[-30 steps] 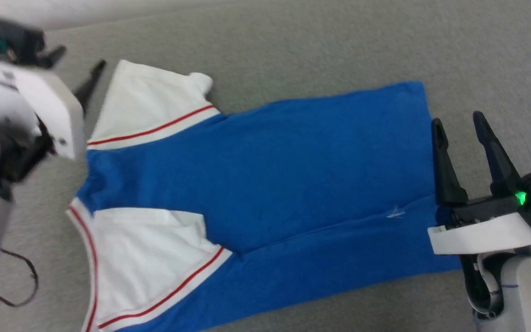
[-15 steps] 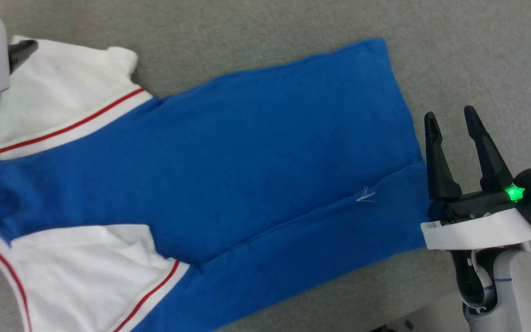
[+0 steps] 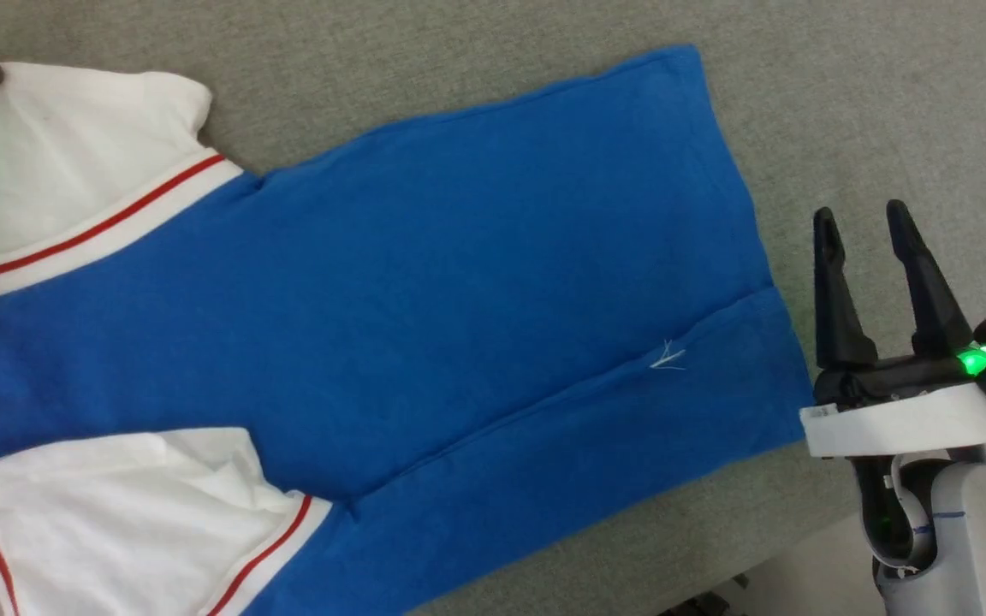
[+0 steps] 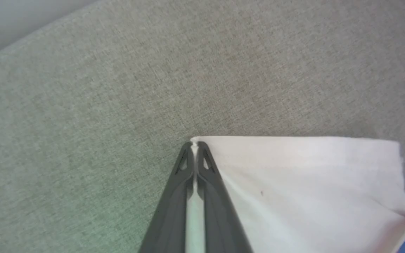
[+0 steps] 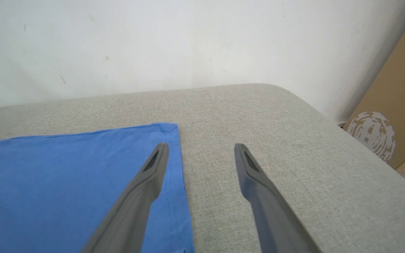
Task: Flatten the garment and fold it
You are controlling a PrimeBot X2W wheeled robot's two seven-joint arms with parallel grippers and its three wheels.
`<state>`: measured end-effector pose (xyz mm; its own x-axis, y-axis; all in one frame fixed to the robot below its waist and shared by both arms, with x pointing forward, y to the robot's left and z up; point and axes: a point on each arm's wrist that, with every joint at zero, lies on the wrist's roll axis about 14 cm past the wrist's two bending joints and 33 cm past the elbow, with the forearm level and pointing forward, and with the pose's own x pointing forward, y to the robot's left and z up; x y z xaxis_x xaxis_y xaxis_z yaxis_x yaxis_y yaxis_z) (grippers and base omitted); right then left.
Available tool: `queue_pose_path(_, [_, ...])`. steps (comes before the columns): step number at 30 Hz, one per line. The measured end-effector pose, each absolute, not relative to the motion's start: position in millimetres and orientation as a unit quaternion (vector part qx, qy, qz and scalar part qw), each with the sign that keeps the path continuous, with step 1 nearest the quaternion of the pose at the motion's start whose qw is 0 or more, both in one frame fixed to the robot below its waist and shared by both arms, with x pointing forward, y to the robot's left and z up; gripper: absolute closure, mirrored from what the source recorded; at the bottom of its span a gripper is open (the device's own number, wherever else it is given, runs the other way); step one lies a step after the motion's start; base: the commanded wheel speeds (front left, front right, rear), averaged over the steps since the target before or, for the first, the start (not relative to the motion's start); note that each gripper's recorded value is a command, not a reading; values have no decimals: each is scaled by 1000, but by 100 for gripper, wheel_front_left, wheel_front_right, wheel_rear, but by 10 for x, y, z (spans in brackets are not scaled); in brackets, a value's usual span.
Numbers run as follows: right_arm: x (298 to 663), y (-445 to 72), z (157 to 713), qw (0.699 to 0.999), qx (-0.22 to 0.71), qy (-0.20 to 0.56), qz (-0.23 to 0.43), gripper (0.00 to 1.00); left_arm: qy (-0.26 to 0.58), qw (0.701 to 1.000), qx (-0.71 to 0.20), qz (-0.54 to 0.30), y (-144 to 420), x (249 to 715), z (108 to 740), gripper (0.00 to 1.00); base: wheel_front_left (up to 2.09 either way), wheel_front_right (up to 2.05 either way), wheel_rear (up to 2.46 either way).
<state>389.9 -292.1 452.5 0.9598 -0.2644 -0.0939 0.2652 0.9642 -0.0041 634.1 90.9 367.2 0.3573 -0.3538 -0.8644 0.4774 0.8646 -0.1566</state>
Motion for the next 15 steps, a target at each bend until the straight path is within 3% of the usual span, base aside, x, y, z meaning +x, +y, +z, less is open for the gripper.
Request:
queue_pose_path(7, [3976, -2944, 4514, 990, -14, 89, -113, 0, 415, 863, 76, -279, 724, 6297, 3884, 100, 0, 0, 0])
queue_pose_path(15, [4151, -3076, 4498, 976, -26, 204, -65, 0, 285, 898, 85, -323, 516, 6038, 4464, 100, 0, 0, 0])
